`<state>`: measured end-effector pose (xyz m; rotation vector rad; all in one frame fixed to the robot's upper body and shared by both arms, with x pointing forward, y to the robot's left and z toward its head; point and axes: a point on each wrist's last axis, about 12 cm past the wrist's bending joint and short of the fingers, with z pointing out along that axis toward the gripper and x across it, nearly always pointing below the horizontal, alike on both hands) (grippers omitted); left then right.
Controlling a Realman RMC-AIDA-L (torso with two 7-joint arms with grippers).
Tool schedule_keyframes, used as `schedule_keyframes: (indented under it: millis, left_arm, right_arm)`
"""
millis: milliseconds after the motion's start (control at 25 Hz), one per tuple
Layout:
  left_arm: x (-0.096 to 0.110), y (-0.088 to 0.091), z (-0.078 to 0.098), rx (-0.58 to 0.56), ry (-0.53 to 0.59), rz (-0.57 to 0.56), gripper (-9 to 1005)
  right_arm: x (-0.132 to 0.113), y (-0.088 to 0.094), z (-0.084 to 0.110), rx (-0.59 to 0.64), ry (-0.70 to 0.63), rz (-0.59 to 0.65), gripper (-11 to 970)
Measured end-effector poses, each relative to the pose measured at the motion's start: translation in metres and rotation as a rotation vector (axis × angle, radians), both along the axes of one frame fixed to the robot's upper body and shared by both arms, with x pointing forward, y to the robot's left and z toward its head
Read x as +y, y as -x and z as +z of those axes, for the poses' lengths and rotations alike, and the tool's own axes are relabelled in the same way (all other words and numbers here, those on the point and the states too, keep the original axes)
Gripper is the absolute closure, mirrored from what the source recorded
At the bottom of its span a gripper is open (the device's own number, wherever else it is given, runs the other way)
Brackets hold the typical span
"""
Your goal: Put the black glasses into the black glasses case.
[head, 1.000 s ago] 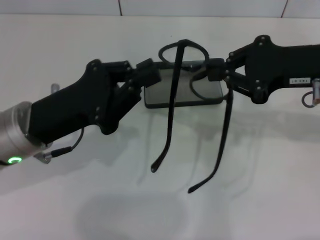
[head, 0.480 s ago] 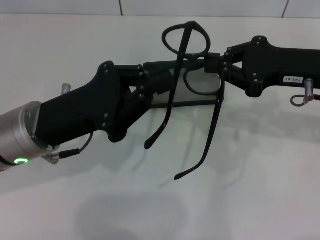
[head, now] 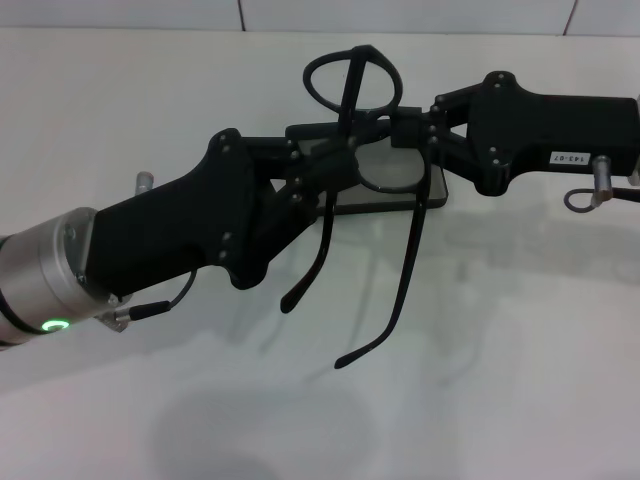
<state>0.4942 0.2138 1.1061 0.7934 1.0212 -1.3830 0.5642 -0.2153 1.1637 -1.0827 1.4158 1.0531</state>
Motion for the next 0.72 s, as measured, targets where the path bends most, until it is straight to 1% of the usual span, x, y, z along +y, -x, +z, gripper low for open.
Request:
schedule_keyframes:
  millis: [280,560,720]
  left_arm:
    - [-0.001,-0.002,-0.004,0.025,-0.020,0.023,952]
    - [-0.009,-0.006,-0.010,0.048,-0.041,0.044,952]
    - [-0.011,-0.008,-0.012,0.053,-0.053,0.059,952]
  right_arm:
    - [0.004,0.003,0.000,0.000,-0.022,0.027,925]
    - [0.006,0.004,-0.001,0.005,-0.039,0.050,925]
    - [0.008,0.004,-0.002,0.011,-0.051,0.064,925]
